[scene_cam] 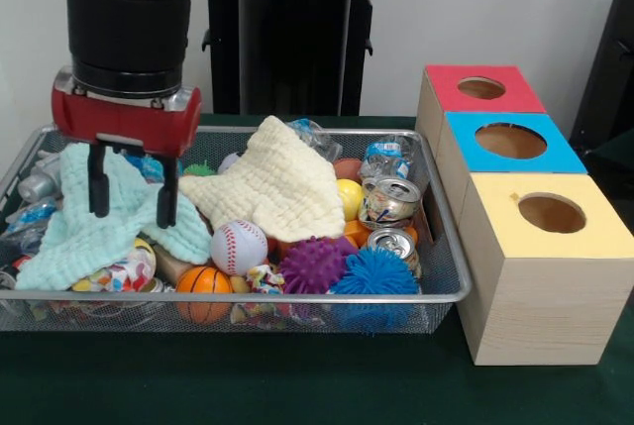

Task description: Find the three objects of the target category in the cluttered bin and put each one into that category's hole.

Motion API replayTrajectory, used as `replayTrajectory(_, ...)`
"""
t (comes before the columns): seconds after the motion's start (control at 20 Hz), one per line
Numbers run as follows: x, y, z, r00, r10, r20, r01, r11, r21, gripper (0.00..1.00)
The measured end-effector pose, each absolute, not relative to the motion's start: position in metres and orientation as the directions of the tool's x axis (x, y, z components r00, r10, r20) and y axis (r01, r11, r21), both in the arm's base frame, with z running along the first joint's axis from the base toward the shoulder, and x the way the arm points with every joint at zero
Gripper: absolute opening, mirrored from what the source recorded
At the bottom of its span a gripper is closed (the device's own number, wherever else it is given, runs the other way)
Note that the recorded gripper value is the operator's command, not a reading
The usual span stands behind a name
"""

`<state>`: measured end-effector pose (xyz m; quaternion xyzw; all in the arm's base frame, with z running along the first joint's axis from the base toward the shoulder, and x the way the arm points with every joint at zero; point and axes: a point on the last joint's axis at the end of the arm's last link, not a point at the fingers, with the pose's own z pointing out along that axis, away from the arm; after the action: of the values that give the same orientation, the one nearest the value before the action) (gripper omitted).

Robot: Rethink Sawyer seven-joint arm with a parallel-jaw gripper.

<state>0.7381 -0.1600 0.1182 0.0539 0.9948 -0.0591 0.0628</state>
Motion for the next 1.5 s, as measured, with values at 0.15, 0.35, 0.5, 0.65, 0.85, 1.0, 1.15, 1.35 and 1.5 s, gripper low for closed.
replayTrajectory(0.15,0.736,-0.154,0.116,-0.987,0.09,-0.133,0.106,0.987,-0.119,1.0)
replayTrajectory(0.35,0.732,-0.147,0.112,-0.988,0.079,-0.136,0.097,0.987,-0.131,1.0)
replayTrajectory(0.5,0.733,-0.141,0.111,-0.986,0.072,-0.149,0.092,0.987,-0.133,1.0)
replayTrajectory(0.65,0.735,-0.139,0.111,-0.984,0.07,-0.165,0.093,0.987,-0.132,1.0)
replayTrajectory(0.85,0.737,-0.138,0.11,-0.978,0.071,-0.198,0.098,0.987,-0.13,1.0)
replayTrajectory(1.0,0.735,-0.137,0.106,-0.975,0.07,-0.212,0.1,0.986,-0.131,1.0)
replayTrajectory(1.15,0.729,-0.137,0.101,-0.974,0.067,-0.218,0.099,0.985,-0.139,1.0)
replayTrajectory(1.35,0.723,-0.134,0.096,-0.973,0.062,-0.223,0.097,0.984,-0.148,1.0)
replayTrajectory(1.5,0.721,-0.132,0.094,-0.973,0.066,-0.223,0.101,0.984,-0.146,1.0)
